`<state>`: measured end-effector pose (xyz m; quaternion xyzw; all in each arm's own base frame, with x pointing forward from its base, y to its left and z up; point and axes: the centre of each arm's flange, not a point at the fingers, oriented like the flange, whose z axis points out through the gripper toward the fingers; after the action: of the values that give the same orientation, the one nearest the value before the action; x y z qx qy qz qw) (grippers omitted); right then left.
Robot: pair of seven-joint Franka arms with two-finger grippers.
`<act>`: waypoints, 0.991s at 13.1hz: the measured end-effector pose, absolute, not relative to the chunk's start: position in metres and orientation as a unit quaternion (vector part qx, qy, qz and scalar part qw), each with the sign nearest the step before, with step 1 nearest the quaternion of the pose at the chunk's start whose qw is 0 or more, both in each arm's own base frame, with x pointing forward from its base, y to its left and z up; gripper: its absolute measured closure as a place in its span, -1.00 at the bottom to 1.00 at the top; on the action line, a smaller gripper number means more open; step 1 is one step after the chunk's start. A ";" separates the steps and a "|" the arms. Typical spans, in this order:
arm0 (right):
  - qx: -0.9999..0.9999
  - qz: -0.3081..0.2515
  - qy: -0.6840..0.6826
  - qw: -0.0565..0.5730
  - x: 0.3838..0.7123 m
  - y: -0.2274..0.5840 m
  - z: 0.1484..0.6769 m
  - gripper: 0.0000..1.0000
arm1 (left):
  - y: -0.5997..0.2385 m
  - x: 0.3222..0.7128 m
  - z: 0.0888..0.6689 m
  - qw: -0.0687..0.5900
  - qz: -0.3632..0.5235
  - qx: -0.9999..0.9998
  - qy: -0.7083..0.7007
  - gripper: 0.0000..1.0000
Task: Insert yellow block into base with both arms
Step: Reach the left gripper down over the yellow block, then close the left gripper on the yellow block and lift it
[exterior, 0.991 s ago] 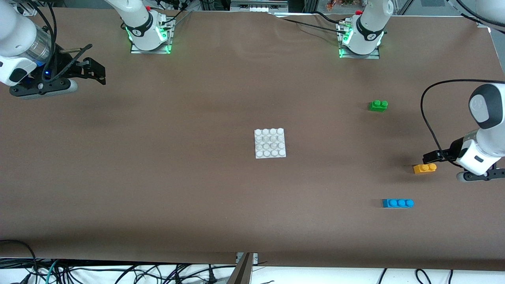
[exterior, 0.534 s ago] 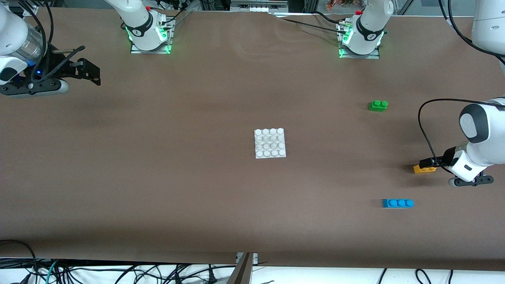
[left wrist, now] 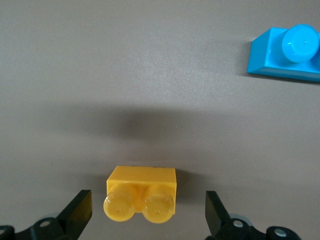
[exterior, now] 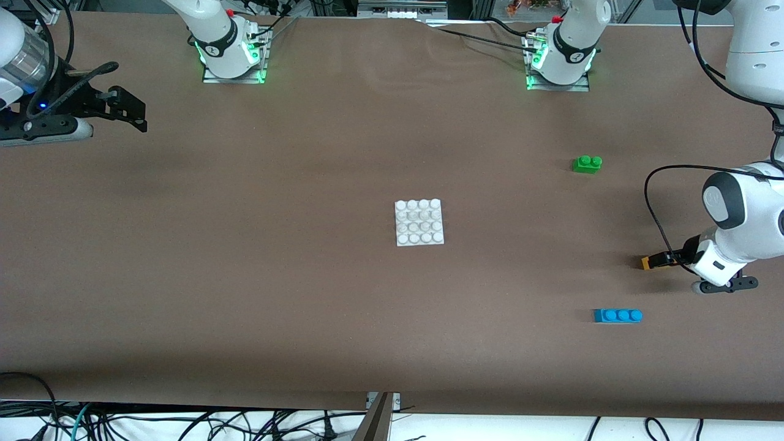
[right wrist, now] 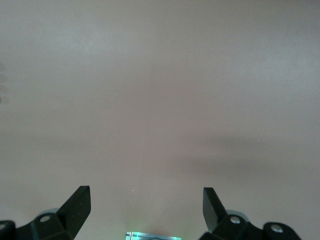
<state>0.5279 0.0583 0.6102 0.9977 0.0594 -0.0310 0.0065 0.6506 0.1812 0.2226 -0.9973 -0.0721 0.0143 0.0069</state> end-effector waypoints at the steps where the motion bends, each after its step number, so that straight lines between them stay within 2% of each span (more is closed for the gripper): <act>1: 0.998 -0.031 0.059 0.006 0.529 0.058 0.610 -0.99 | 0.181 0.650 0.221 0.007 0.016 -0.997 -0.072 -1.00; 5: 0.998 -0.036 0.060 0.007 0.533 0.060 0.604 -0.99 | 0.182 0.649 0.215 0.006 0.020 -0.997 -0.073 -0.93; 6: 0.998 -0.036 0.060 0.007 0.533 0.060 0.604 -0.99 | 0.183 0.649 0.215 0.007 0.020 -0.997 -0.073 -0.81; 13: 0.998 -0.035 0.059 0.007 0.533 0.059 0.605 -0.99 | 0.186 0.647 0.211 0.008 0.023 -0.997 -0.076 -0.75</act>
<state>0.5333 0.0588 0.6047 0.9976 0.0587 -0.0352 0.0065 0.6467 0.1858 0.2112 -0.9968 -0.0756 0.0234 0.0076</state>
